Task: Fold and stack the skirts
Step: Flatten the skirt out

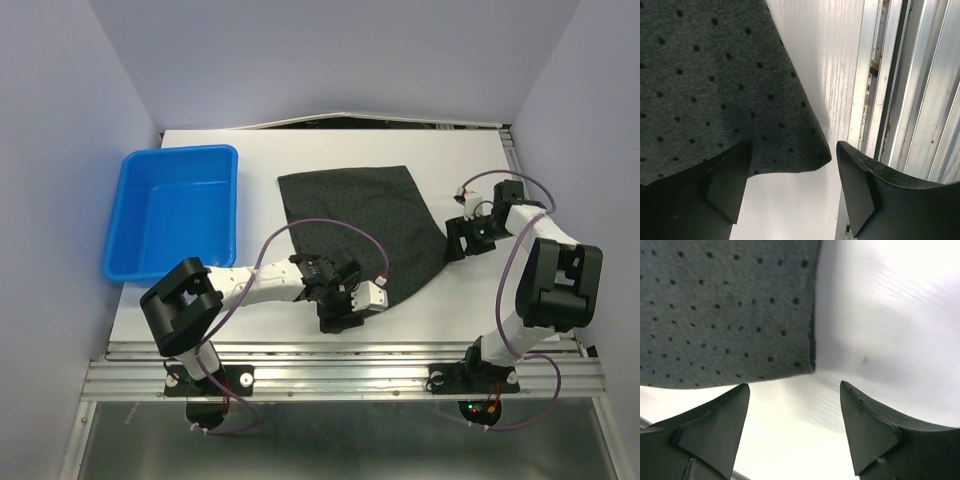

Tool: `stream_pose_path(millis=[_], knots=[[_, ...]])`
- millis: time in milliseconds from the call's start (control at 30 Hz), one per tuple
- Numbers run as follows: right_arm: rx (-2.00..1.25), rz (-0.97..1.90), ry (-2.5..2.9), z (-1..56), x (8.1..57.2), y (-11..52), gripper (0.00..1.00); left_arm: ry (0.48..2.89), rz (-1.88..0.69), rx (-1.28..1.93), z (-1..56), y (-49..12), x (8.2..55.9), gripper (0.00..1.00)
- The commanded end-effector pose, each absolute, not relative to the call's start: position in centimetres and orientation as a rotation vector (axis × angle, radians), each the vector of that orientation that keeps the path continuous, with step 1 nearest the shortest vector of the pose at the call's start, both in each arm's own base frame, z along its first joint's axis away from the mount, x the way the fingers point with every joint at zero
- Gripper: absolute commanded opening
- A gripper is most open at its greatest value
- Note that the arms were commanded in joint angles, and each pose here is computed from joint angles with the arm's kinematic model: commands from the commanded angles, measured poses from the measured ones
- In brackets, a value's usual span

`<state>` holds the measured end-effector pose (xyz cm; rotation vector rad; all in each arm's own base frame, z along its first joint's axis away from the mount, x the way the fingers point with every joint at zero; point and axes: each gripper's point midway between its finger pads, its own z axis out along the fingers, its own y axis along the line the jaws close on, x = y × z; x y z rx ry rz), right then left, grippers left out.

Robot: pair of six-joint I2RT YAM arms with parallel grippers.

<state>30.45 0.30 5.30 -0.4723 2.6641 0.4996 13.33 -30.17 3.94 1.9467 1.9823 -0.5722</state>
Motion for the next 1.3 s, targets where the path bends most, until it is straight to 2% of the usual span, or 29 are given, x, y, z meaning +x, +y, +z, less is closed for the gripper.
stream_pose_path(millis=[0, 67, 100, 133, 200, 267, 300, 333, 367, 500, 600, 700, 733, 767, 900, 933, 967, 1000, 1033, 1067, 1100, 1267], knots=[[-0.534, 0.487, 2.626, 5.4, 31.6, -0.6, 0.78, 2.004, -0.556, 1.94, 3.0, -30.2, 13.1, 0.72], [-0.551, 0.545, 2.599, 5.1, 31.7, 0.2, 0.78, 2.006, -0.557, 1.968, 2.4, -29.6, 12.7, 0.64], [-0.559, 0.563, 2.579, 5.1, 31.9, 0.4, 0.78, 2.008, -0.552, 1.976, 2.3, -29.4, 12.7, 0.57], [-0.572, 0.604, 2.553, 5.2, 31.9, 1.0, 0.78, 2.021, -0.547, 1.969, 2.3, -29.1, 12.9, 0.43], [-0.58, 0.642, 2.526, 5.1, 32.2, 1.5, 0.78, 2.015, -0.552, 1.98, 2.3, -28.6, 13.3, 0.33], [-0.588, 0.7, 2.486, 5.4, 32.3, 2.3, 0.78, 2.049, -0.55, 1.978, 2.2, -27.5, 13.9, 0.17], [-0.592, 0.718, 2.467, 5.5, 32.5, 2.6, 0.78, 2.034, -0.554, 1.994, 2.2, -27.3, 14.1, 0.14], [-0.597, 0.761, 2.437, 5.9, 32.6, 3.1, 0.76, 2.056, -0.547, 1.989, 2.2, -26.7, 14.6, 0.03], [-0.606, 0.78, 2.428, 6.0, 32.5, 3.3, 0.75, 2.063, -0.537, 1.984, 2.1, -26.5, 14.9, 0.01], [-0.645, 0.895, 2.397, 6.2, 31.3, 4.6, 0.62, 2.099, -0.533, 1.949, 2.3, -25.8, 16.7, 0.0], [-0.651, 0.959, 2.408, 5.9, 30.3, 5.1, 0.56, 2.137, -0.564, 1.896, 2.7, -25.6, 18.2, 0.0], [-0.648, 0.954, 2.438, 5.1, 29.9, 4.9, 0.57, 2.127, -0.574, 1.882, 3.3, -25.6, 19.0, 0.0], [-0.645, 0.956, 2.448, 4.9, 29.9, 4.8, 0.67, 2.125, -0.575, 1.881, 3.4, -25.6, 19.1, 0.0], [-0.643, 0.965, 2.468, 4.5, 29.7, 4.8, 0.72, 2.125, -0.575, 1.883, 3.4, -25.6, 19.2, 0.0], [-0.63, 0.977, 2.496, 3.8, 29.5, 4.7, 0.72, 2.127, -0.579, 1.88, 3.6, -25.7, 19.3, 0.0], [-0.623, 0.98, 2.506, 3.6, 29.5, 4.6, 0.69, 2.126, -0.58, 1.875, 3.6, -25.7, 19.4, 0.0], [-0.617, 0.981, 2.518, 3.4, 29.5, 4.6, 0.61, 2.128, -0.581, 1.871, 3.6, -25.7, 19.4, 0.0], [-0.608, 0.991, 2.53, 3.0, 29.5, 4.6, 0.49, 2.131, -0.576, 1.87, 3.6, -25.6, 19.5, 0.0], [-0.598, 0.979, 2.542, 3.1, 29.9, 4.3, 0.19, 2.132, -0.575, 1.866, 3.8, -25.6, 19.5, 0.0], [-0.573, 0.978, 2.561, 3.1, 30.0, 4.2, 0.05, 2.136, -0.575, 1.86, 3.9, -25.5, 19.6, 0.0], [-0.551, 0.952, 2.58, 3.2, 30.3, 3.6, 0.01, 2.133, -0.574, 1.858, 4.1, -25.4, 19.7, 0.0], [-0.677, 0.829, 2.636, 5.3, 29.5, 1.9, 0.01, 2.072, -0.527, 1.863, 6.8, -24.0, 19.6, 0.0]])
